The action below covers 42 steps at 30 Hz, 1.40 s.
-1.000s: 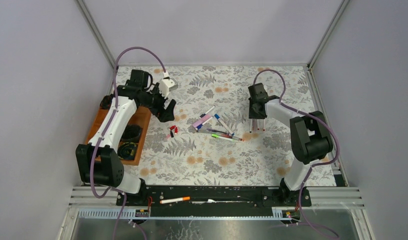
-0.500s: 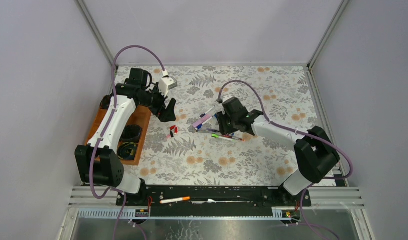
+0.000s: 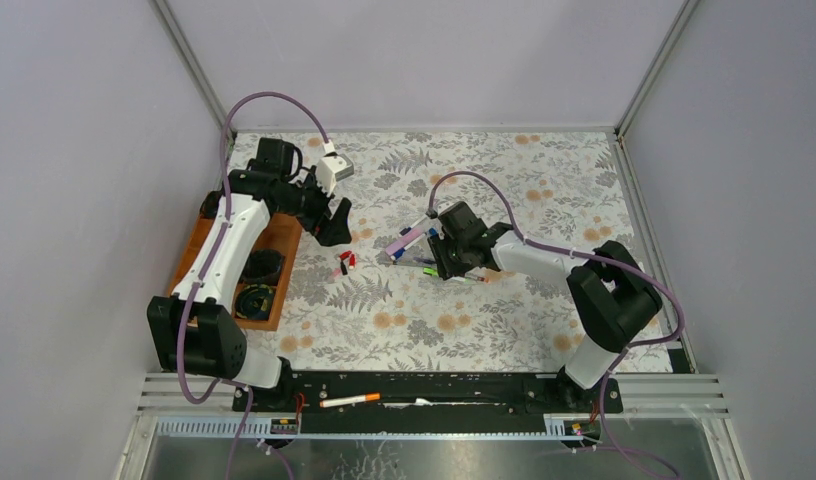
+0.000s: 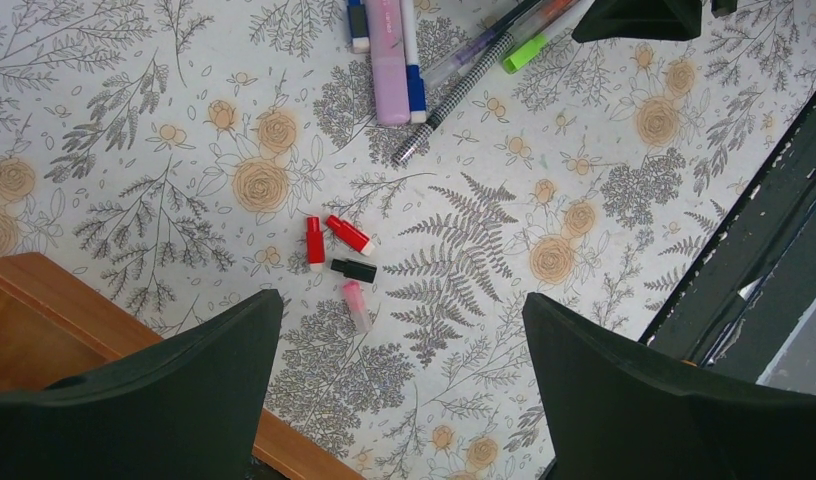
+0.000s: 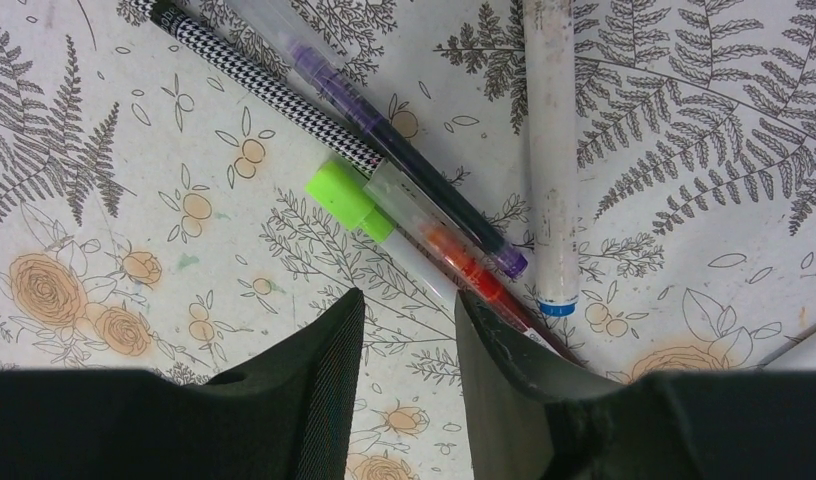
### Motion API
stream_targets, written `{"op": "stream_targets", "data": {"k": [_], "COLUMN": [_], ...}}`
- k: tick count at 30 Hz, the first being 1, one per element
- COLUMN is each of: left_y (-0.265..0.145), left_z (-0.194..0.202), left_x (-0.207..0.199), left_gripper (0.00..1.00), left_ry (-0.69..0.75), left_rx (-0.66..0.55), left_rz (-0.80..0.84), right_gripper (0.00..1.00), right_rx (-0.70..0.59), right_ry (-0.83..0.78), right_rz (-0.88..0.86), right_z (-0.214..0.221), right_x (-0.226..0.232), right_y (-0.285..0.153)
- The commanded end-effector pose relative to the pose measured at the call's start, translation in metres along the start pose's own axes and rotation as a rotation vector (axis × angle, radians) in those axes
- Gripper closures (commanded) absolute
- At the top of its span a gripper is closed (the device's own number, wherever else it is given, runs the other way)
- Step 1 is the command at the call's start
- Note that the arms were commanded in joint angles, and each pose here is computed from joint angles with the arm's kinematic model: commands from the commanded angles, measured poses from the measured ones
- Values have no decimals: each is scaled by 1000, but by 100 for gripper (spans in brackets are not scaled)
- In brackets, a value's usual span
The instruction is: Open the pen caps
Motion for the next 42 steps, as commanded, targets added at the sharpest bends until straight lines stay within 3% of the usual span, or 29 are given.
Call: {"op": "stream_targets", "data": {"k": [1, 17, 28, 33, 42], "left_y": [-2, -5, -5, -5, -1], "left_z": [3, 2, 1, 7, 15], "left_x": [-7, -12, -24, -34, -53], "left_gripper": [2, 2, 1, 1, 1], "left_ry": [12, 20, 27, 45, 123], "left_rx": [2, 2, -23, -20, -75], "left_rz": [14, 45, 118, 169, 267], "right_gripper": [55, 55, 60, 67, 92], "right_rx": [-13, 43, 82, 93, 97], "right_ry": [-14, -26, -65, -81, -86], "right_rz": [-31, 0, -71, -88, -157], "right_z": [0, 21, 63, 63, 59], "right_x": [5, -6, 22, 26, 37], "right_y": [5, 23, 24, 25, 14]}}
Point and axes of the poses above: each gripper's point midway between its finger pads, its own y axis out along the fingers, its own x axis along the line the jaws close on, z = x × y, the point moved 3 cm from there along -y, back along the fingers, and after that the axes turned 8 degrees about y, right-handed, at the moved point
